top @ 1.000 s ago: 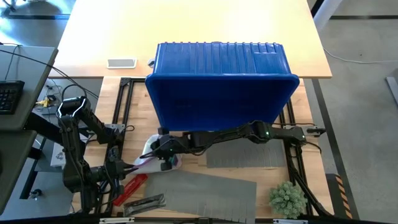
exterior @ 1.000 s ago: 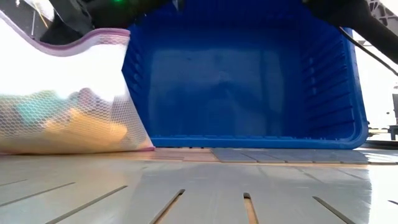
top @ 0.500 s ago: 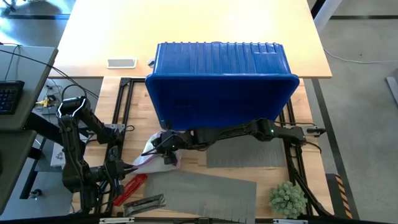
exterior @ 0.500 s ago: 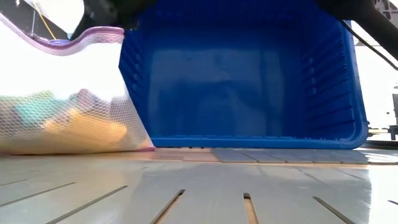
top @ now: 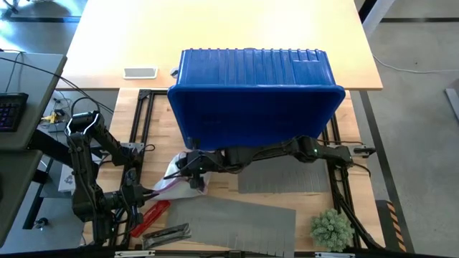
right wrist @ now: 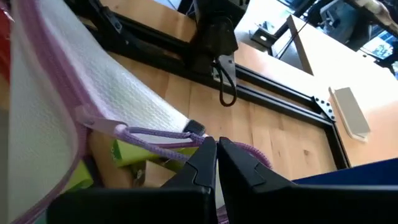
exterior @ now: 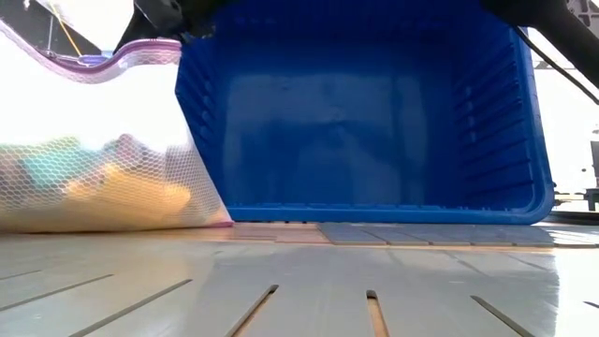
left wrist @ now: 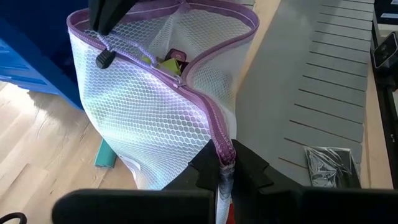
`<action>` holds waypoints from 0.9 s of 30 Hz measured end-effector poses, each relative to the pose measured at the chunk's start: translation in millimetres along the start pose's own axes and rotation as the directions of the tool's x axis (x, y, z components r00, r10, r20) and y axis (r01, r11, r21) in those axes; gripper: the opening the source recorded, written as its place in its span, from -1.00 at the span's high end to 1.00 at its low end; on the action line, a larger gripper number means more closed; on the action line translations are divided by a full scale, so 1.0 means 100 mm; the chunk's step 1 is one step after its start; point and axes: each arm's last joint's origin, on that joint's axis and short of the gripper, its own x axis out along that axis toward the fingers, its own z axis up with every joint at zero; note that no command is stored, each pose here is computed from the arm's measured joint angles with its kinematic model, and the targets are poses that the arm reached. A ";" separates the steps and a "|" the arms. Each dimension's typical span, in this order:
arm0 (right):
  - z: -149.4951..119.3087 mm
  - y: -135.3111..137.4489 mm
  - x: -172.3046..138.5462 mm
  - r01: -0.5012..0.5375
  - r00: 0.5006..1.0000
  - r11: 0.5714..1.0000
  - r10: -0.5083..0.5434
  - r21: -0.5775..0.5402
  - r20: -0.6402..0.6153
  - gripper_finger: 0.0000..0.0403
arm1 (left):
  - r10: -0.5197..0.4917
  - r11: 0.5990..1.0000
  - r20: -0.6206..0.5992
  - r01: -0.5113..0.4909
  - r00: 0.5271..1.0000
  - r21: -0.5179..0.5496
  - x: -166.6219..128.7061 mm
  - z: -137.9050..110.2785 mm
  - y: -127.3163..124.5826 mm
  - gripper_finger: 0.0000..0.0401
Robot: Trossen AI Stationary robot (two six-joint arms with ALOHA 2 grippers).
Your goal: Sort blocks
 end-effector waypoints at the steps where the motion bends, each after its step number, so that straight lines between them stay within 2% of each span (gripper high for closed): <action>1: 0.00 0.01 0.00 0.000 1.000 1.000 0.000 -0.002 -0.002 1.00 | 0.000 1.000 0.000 0.000 1.000 0.000 0.00 0.00 0.00 1.00; 7: -0.02 0.02 0.02 0.041 0.999 0.999 -0.041 -0.003 -0.024 1.00 | 0.000 1.000 0.002 0.000 1.000 -0.001 0.00 0.00 0.00 1.00; 14: -0.07 0.02 0.07 -0.094 0.995 0.993 0.095 0.064 -0.009 1.00 | -0.001 1.000 0.003 0.001 1.000 -0.019 0.00 0.00 0.00 1.00; 23: -0.08 0.03 0.07 -0.174 0.985 0.975 0.175 0.136 0.002 0.99 | -0.001 1.000 0.003 0.001 1.000 -0.020 0.00 0.00 0.00 1.00; 27: -0.10 0.02 0.08 -0.175 0.984 0.971 0.179 0.160 -0.009 0.85 | -0.001 1.000 0.004 0.001 1.000 -0.020 0.00 0.00 0.00 1.00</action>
